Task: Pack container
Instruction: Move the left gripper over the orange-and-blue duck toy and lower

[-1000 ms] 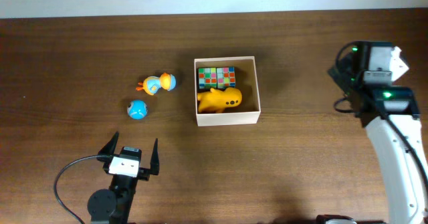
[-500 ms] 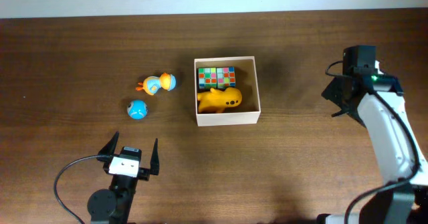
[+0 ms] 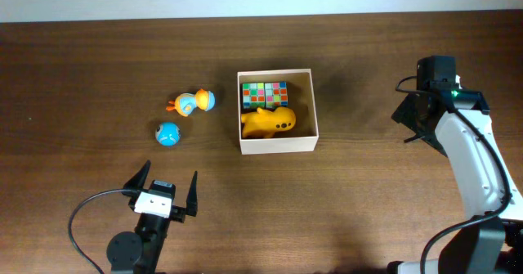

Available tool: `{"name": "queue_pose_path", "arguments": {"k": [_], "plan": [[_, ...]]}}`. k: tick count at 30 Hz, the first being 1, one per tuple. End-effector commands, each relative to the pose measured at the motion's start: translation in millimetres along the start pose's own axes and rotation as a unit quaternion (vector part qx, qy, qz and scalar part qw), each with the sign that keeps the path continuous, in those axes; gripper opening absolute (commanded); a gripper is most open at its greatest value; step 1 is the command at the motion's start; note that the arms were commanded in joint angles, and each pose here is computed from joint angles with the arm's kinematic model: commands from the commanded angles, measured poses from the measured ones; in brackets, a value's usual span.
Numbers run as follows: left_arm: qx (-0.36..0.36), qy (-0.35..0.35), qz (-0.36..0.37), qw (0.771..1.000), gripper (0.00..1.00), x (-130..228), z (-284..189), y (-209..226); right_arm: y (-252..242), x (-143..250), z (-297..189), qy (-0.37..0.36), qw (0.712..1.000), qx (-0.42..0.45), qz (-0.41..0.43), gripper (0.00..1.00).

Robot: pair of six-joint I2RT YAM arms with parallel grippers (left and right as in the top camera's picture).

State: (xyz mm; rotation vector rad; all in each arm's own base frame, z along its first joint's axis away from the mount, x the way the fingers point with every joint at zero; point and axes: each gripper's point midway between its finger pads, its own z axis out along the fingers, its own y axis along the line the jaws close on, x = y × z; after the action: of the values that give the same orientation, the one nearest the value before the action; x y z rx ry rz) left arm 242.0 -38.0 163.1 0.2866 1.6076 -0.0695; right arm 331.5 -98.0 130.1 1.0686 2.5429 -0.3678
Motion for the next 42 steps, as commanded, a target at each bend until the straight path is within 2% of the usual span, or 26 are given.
{"name": "queue_pose_path", "arguments": {"k": [1, 8, 13, 18, 24, 30, 36, 42], "plan": [[0.013, 0.0, -0.011, 1.0, 0.99, -0.4, -0.9, -4.3, -1.1, -1.2, 2.1, -0.003, 1.0, 0.002, 0.0, 0.99], [0.013, 0.038, -0.021, 0.999, 0.99, 4.7, -3.2, -3.9, -1.5, -5.5, 10.6, 0.052, 0.993, -0.076, 0.07, 0.99], [-0.006, 0.053, -0.023, 0.998, 0.99, -7.7, -2.7, 5.6, -37.6, -17.7, 22.0, 0.089, 0.981, -0.115, 0.129, 0.99], [-0.02, 0.068, -0.021, 0.997, 0.99, -23.3, 1.7, 14.3, -77.0, -20.2, 29.6, 0.112, 0.968, -0.111, 0.194, 0.99], [-0.022, 0.098, -0.026, 0.995, 0.99, -55.6, 15.1, 24.3, -88.1, -16.2, 30.7, 0.123, 0.965, -0.102, 0.208, 0.99], [0.007, 0.175, -0.044, 0.984, 0.99, -108.6, 50.0, 33.7, -87.7, -16.1, 30.8, 0.123, 0.965, -0.102, 0.207, 0.99], [0.088, 0.276, -0.088, 0.953, 0.99, -147.8, 83.8, 23.5, -87.7, -16.1, 30.8, 0.123, 0.965, -0.102, 0.207, 0.99], [0.13, 0.417, -0.141, 0.889, 0.99, -136.0, 87.0, 12.8, -87.7, -16.1, 30.8, 0.123, 0.965, -0.102, 0.207, 0.99]]}}
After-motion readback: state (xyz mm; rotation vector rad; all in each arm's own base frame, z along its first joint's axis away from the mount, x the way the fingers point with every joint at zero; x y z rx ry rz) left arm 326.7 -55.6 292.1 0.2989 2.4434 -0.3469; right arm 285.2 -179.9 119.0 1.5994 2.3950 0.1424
